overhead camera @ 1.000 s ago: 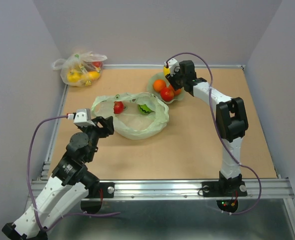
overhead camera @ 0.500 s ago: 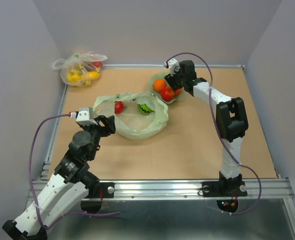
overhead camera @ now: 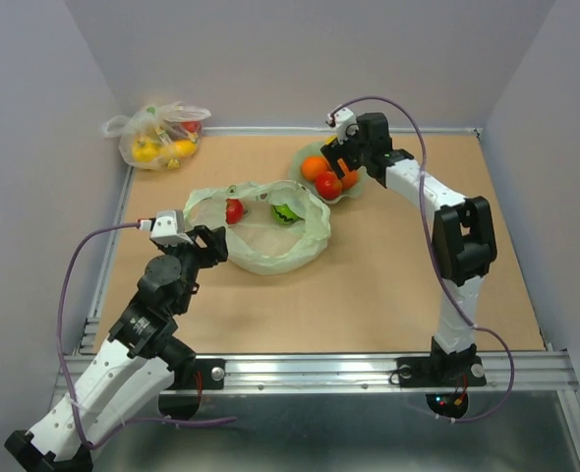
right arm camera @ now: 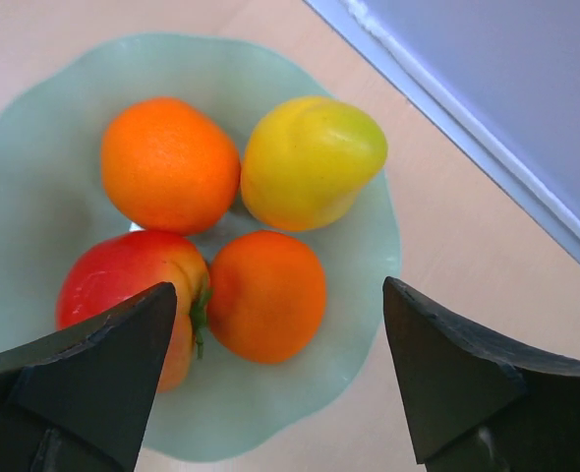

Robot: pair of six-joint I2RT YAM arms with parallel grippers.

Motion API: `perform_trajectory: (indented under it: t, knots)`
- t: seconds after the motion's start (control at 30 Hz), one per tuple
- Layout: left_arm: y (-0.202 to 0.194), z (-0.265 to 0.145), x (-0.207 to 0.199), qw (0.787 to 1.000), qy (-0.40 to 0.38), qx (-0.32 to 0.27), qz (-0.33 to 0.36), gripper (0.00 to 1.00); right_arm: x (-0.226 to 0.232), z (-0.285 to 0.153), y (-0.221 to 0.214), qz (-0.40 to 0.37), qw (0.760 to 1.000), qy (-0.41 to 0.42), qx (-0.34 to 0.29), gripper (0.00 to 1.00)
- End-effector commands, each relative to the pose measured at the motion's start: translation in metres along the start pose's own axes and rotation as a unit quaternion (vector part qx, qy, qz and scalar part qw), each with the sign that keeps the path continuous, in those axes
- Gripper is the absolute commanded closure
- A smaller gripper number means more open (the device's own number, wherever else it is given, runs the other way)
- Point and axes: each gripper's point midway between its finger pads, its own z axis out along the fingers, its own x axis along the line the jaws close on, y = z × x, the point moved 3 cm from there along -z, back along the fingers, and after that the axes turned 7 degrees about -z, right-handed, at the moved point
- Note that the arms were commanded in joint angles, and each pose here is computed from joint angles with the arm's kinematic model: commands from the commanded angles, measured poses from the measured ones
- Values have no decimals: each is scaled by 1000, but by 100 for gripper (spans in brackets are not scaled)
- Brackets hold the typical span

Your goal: Untie the knot of the plastic bag and take out the fruit

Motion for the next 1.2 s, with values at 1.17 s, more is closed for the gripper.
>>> perform_trajectory:
  t: [1.17]
  knots:
    - [-53,36,28,986,146,44,-66,19,186,-41,91,6,998,51,-46,7]
